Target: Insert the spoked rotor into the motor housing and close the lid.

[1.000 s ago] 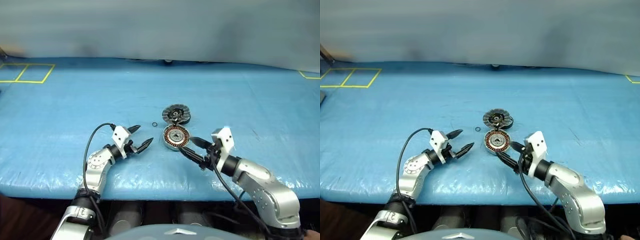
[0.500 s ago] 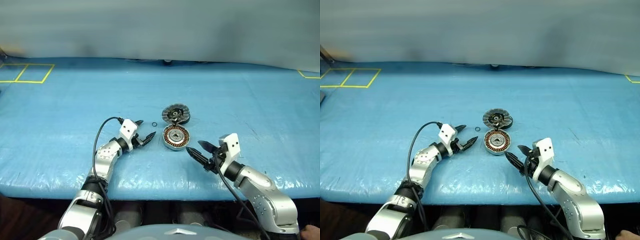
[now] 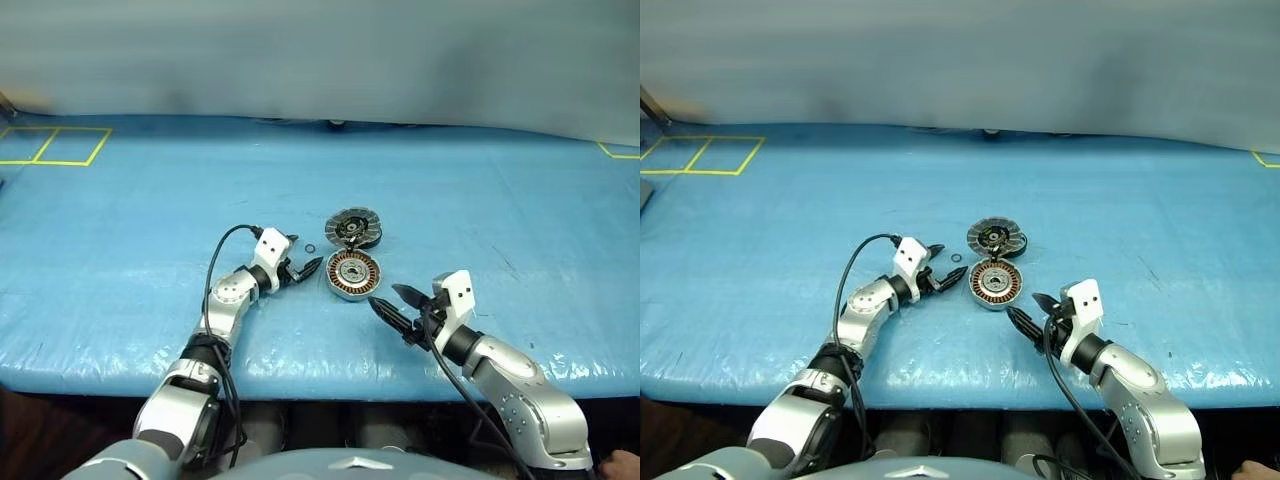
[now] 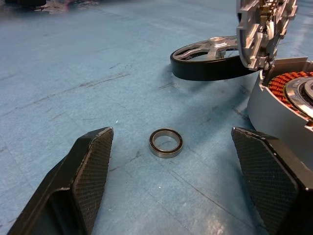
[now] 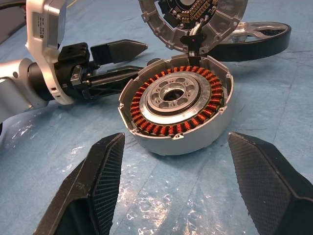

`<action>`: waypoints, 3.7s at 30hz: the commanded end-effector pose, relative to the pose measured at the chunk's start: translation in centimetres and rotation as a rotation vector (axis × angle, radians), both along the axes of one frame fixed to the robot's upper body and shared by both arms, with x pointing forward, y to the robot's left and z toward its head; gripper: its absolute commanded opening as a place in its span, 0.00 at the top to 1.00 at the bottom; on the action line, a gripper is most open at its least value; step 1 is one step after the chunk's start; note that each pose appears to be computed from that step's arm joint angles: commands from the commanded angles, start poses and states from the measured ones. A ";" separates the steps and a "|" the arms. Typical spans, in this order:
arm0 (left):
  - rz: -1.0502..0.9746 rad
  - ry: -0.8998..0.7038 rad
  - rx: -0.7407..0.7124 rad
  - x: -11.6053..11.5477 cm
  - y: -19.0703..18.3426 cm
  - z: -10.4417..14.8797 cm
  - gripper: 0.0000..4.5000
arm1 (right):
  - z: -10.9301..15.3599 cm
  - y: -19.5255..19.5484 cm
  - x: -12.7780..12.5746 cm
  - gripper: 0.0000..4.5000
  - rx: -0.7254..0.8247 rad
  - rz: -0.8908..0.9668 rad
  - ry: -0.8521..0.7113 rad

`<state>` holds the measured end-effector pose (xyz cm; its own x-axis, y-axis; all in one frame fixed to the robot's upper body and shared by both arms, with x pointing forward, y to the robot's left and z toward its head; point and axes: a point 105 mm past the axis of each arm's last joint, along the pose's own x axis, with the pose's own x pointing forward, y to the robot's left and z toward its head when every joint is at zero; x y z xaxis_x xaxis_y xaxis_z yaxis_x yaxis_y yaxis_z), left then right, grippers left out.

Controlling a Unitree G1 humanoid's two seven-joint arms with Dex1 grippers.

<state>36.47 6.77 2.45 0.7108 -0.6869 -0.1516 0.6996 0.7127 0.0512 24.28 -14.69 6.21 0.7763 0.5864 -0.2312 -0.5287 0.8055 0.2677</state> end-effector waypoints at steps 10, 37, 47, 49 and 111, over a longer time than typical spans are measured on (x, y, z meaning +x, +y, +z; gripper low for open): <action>0.062 0.116 0.079 0.5 0.6 -2.0 0.36 | 1.0 0.1 0.3 0.22 0.017 -0.015 -0.054; 0.120 0.059 0.051 0.1 1.7 -1.1 0.86 | 0.9 0.3 0.7 0.22 0.008 -0.015 -0.061; -0.164 -0.099 -0.267 -3.2 1.2 5.3 0.86 | 0.6 0.0 -0.2 0.22 -0.076 0.060 -0.115; -0.205 -0.098 -0.251 -3.6 1.4 5.5 0.86 | 0.3 0.0 -0.4 0.22 -0.091 0.078 -0.111; -0.594 -0.078 0.089 -3.2 -7.6 3.3 0.86 | -1.8 1.8 -1.6 0.22 -0.148 0.119 -0.132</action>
